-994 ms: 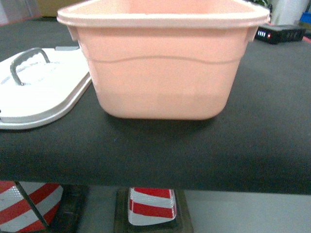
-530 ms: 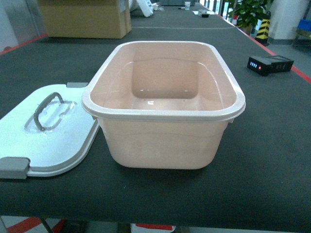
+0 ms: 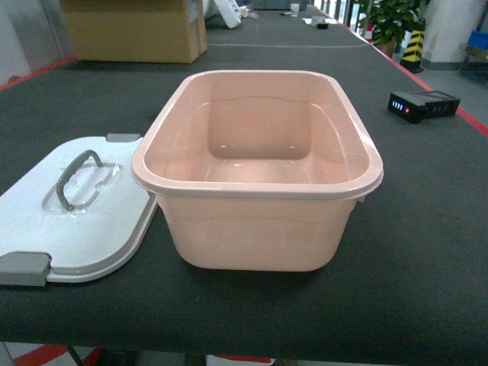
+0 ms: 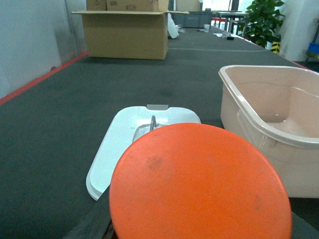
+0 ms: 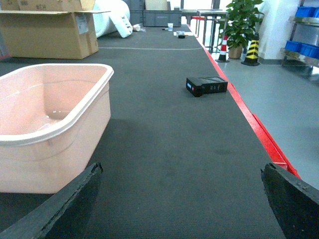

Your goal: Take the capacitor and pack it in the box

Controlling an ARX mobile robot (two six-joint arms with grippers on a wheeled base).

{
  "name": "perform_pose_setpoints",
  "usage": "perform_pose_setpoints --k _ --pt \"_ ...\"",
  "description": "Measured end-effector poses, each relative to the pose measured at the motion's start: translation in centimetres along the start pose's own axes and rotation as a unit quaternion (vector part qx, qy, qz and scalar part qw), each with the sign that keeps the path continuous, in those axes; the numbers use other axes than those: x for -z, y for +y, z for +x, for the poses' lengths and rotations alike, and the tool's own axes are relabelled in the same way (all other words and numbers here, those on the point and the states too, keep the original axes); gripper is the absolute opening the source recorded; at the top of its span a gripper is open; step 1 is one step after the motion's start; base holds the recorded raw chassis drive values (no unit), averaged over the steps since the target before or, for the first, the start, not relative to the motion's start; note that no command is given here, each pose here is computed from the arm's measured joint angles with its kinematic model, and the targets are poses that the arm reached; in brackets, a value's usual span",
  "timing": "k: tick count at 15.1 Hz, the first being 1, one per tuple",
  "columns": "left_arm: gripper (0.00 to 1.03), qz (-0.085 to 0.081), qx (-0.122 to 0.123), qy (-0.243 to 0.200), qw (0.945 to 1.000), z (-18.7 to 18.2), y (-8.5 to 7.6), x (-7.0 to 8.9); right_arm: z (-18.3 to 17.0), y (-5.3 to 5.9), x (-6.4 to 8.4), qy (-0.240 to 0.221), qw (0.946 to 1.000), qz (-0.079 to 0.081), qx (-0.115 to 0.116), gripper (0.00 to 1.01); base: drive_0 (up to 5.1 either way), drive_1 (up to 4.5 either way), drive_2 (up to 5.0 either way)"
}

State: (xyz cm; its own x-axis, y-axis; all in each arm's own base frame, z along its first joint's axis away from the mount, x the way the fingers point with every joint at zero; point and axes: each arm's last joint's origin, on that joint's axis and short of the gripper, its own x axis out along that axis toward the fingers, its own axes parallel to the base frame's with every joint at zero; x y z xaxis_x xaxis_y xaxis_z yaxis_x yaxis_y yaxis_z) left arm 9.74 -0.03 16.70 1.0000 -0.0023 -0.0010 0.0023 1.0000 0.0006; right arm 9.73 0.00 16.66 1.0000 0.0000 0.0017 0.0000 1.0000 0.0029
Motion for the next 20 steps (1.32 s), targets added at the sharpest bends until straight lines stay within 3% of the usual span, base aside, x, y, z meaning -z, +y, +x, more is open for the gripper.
perform_pose_setpoints --k 17,18,19,20 --pt "0.44 0.0 -0.002 0.0 1.0 0.0 0.0 0.0 0.0 0.0 0.0 0.0 1.0 0.0 0.0 0.98 0.0 0.0 0.0" --pt "0.44 0.014 -0.055 -0.006 0.9983 0.4 0.1 -0.3 0.0 0.0 0.0 0.0 1.0 0.0 0.001 0.98 0.0 0.0 0.0" --pt "0.44 0.03 -0.085 -0.002 0.996 1.4 0.5 -1.1 0.0 0.0 0.0 -0.001 1.0 0.0 -0.001 0.98 0.0 0.0 0.0" --pt "0.44 0.04 -0.084 -0.006 0.9956 2.4 0.6 -1.6 0.0 0.0 0.0 0.0 1.0 0.0 0.0 0.98 0.0 0.0 0.0"
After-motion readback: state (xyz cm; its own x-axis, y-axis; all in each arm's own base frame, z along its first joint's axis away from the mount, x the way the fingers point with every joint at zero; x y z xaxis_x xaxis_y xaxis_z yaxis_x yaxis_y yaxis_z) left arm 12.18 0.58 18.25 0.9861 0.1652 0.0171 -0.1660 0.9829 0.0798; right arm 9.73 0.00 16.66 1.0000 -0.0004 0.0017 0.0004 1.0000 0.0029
